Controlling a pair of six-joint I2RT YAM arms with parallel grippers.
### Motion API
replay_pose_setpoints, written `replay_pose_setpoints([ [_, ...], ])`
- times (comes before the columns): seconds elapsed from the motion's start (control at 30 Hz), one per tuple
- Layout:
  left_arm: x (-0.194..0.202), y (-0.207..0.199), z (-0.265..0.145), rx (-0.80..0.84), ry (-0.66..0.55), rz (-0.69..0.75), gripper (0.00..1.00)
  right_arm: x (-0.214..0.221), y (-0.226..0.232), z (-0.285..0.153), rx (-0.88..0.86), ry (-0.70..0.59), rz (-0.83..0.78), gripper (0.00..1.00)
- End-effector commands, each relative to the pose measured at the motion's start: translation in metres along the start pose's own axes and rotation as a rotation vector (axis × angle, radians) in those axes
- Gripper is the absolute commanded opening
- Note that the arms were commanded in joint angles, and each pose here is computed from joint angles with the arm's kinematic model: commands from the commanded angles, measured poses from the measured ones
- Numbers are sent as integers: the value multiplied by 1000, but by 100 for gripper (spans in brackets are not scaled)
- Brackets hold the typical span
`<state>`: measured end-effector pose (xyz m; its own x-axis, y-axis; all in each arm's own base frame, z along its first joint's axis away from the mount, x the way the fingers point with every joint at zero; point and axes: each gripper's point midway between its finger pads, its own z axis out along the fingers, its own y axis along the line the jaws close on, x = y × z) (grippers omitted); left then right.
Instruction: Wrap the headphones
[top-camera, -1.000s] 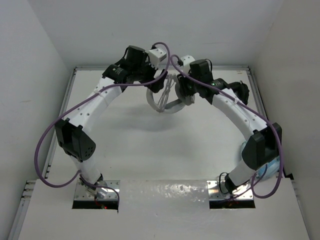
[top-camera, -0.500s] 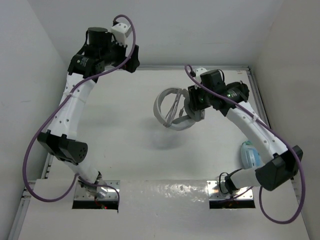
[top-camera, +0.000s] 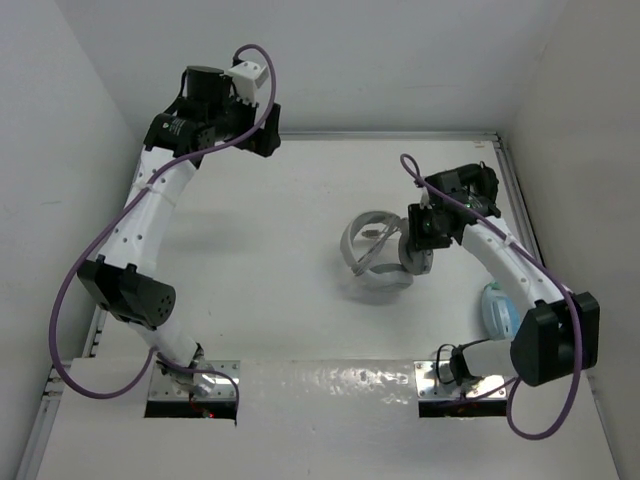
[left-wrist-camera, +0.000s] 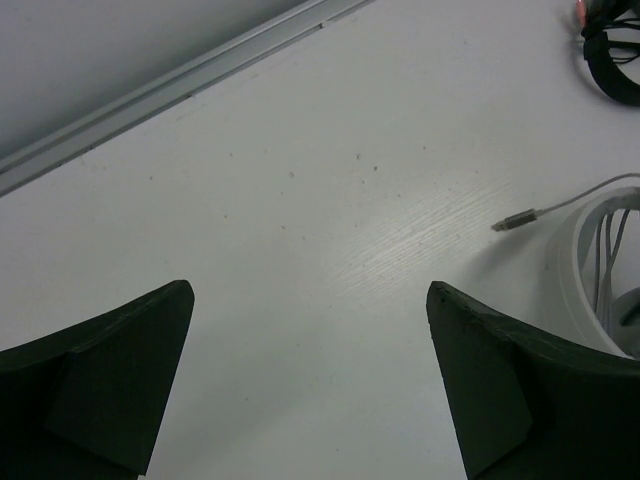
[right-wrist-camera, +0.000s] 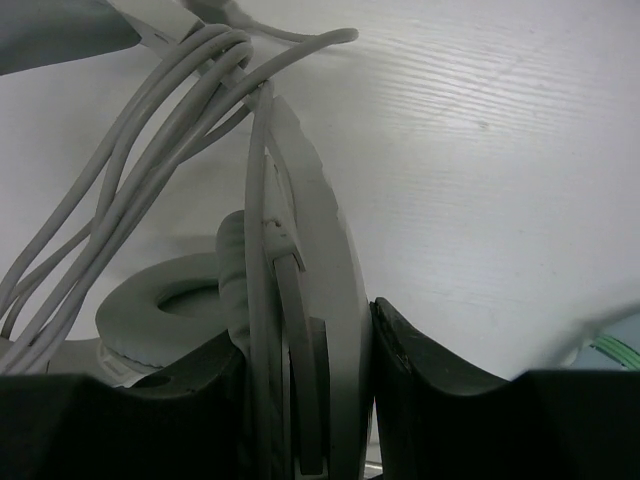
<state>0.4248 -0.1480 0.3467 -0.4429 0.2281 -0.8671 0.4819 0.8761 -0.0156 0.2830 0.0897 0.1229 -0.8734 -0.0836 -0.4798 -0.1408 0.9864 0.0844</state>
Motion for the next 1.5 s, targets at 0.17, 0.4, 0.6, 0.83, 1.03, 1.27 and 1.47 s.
replay_pose_setpoints([
  [0.17, -4, -3, 3, 13, -33, -26, 100, -36, -55, 56, 146, -99, 192, 0],
  [0.4, 6, -6, 4, 27, -13, -36, 100, -68, -79, 88, 184, -118, 306, 23],
  [0.6, 13, -2, 1, 0, -6, -20, 100, -88, -103, 61, 320, -109, 260, 99],
  [0.83, 41, 26, 1, -146, 67, -4, 100, -94, -89, -47, 253, -237, 262, 99],
  [1.03, 84, 50, 3, -266, 157, -43, 100, 5, -122, -39, 350, -142, 488, 99],
  [1.27, 144, 61, -3, -388, 220, -82, 100, 37, -143, -60, 507, -217, 514, 99],
  [1.47, 159, 53, 4, -358, 226, -126, 100, 22, -142, -73, 498, -307, 556, 99],
])
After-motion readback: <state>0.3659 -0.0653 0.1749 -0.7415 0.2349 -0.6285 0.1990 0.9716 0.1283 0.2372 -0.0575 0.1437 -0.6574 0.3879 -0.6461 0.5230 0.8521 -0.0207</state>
